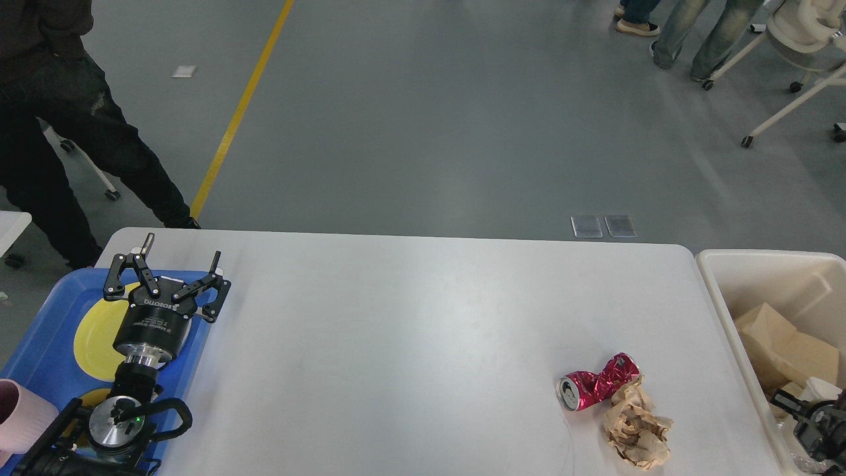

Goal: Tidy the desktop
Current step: 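Raise the right gripper from the bin toward the crumpled brown paper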

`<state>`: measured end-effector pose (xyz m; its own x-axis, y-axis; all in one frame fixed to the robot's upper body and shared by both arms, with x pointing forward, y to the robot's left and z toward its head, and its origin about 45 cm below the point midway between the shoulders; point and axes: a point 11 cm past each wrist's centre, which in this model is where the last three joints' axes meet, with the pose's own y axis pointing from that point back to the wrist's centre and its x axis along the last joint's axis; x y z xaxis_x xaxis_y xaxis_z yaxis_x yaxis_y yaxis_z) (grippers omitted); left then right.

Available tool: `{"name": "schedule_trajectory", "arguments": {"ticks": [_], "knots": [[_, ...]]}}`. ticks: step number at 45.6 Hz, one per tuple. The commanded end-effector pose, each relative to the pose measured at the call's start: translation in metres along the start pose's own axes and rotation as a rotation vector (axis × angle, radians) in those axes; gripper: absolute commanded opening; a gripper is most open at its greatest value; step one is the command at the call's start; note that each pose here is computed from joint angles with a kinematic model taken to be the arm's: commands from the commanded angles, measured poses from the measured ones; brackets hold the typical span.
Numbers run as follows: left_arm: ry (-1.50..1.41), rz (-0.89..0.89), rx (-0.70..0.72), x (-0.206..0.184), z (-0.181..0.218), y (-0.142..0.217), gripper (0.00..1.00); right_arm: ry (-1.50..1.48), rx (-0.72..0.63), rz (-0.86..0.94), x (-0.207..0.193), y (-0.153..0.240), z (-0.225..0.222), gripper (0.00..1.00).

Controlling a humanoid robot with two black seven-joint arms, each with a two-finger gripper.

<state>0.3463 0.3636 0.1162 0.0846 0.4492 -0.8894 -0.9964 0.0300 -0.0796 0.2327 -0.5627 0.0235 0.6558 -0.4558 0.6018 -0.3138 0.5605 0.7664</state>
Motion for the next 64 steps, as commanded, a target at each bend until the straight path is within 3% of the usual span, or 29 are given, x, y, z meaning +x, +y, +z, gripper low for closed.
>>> {"name": "schedule_trajectory", "arguments": {"ticks": [1,17,21,33,53,64], "knots": [[0.000,0.001,0.001,0.000,0.000,0.000,0.97,-0.003,-0.002,0.012,0.008,0.001,0.002,1.00],[-0.001,-0.001,0.001,0.000,0.000,0.000,0.97,-0.009,0.026,0.055,0.032,0.005,-0.014,1.00],[-0.001,0.000,0.002,0.000,0.000,0.000,0.97,-0.009,0.044,0.074,0.059,0.012,-0.026,1.00],[0.000,0.001,0.001,0.000,0.000,0.000,0.97,0.082,0.074,-0.127,0.112,0.055,-0.051,1.00],[0.000,-0.001,0.001,0.000,0.000,0.000,0.97,0.479,0.183,-0.519,0.174,0.271,-0.164,1.00],[0.000,0.001,0.001,0.000,0.000,0.000,0.97,0.590,0.327,-0.534,0.166,0.390,-0.183,1.00]]}}
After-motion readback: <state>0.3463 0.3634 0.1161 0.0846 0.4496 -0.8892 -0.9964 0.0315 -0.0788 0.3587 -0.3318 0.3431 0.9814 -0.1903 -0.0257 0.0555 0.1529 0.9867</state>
